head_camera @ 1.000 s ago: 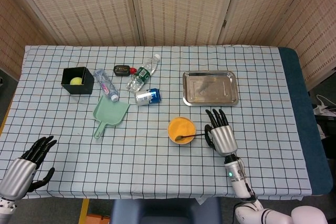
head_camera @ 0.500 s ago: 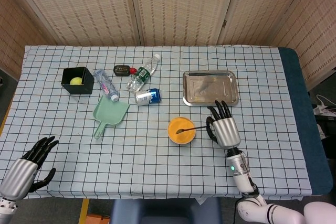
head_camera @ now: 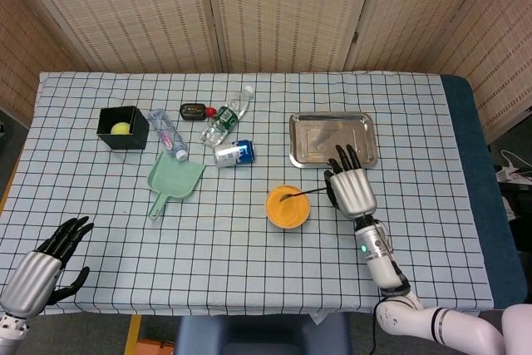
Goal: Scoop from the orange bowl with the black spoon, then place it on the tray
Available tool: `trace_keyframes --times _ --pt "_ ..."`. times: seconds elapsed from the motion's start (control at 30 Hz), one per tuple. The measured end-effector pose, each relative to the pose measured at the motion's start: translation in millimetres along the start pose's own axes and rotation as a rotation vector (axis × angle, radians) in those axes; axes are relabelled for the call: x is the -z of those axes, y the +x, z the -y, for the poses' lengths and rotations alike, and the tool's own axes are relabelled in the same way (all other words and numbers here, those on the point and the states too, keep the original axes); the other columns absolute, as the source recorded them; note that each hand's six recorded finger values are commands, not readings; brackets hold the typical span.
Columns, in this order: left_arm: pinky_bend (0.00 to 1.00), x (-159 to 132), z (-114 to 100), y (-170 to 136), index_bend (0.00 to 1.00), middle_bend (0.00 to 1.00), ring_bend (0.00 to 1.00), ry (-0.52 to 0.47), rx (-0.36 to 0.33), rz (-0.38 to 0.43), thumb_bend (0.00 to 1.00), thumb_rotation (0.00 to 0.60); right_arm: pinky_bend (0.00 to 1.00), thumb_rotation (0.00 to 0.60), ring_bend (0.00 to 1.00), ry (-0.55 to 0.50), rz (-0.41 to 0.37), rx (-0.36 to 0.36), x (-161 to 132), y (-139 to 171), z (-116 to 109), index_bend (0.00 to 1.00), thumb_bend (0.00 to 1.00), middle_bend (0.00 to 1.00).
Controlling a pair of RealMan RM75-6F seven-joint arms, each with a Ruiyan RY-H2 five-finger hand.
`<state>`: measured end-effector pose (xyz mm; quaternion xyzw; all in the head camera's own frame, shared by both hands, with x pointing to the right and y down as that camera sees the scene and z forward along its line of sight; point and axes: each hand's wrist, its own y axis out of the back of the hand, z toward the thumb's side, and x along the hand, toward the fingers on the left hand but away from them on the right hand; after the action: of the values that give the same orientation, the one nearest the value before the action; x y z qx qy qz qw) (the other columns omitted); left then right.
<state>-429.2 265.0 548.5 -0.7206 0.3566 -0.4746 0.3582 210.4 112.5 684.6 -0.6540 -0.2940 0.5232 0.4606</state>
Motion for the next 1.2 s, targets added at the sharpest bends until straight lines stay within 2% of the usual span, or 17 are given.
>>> trace_keyframes --times 0.43,0.6,0.9,1.2 --pt "0.32 2.2 -2.6 -0.8 0.00 0.01 0.02 -0.004 -0.007 -0.005 0.44 0.600 0.00 0.600 0.00 0.016 0.004 -0.026 -17.0 -19.3 20.2 1.00 0.92 0.30" --pt "0.32 2.6 -3.3 -0.9 0.00 0.01 0.02 -0.006 -0.009 -0.004 0.44 0.600 0.00 0.600 0.00 0.039 -0.006 -0.052 -19.3 -17.4 27.9 1.00 0.93 0.30" --pt "0.32 1.5 -2.9 -1.1 0.00 0.01 0.02 -0.006 -0.009 -0.001 0.44 0.600 0.00 0.600 0.00 0.068 -0.021 -0.105 -17.1 -8.3 27.6 1.00 0.93 0.30" --pt "0.32 -0.2 -1.8 -1.0 0.00 0.01 0.02 -0.002 -0.007 0.001 0.44 0.600 0.00 0.600 0.00 -0.060 -0.007 -0.213 -14.0 7.9 17.0 1.00 0.93 0.30"
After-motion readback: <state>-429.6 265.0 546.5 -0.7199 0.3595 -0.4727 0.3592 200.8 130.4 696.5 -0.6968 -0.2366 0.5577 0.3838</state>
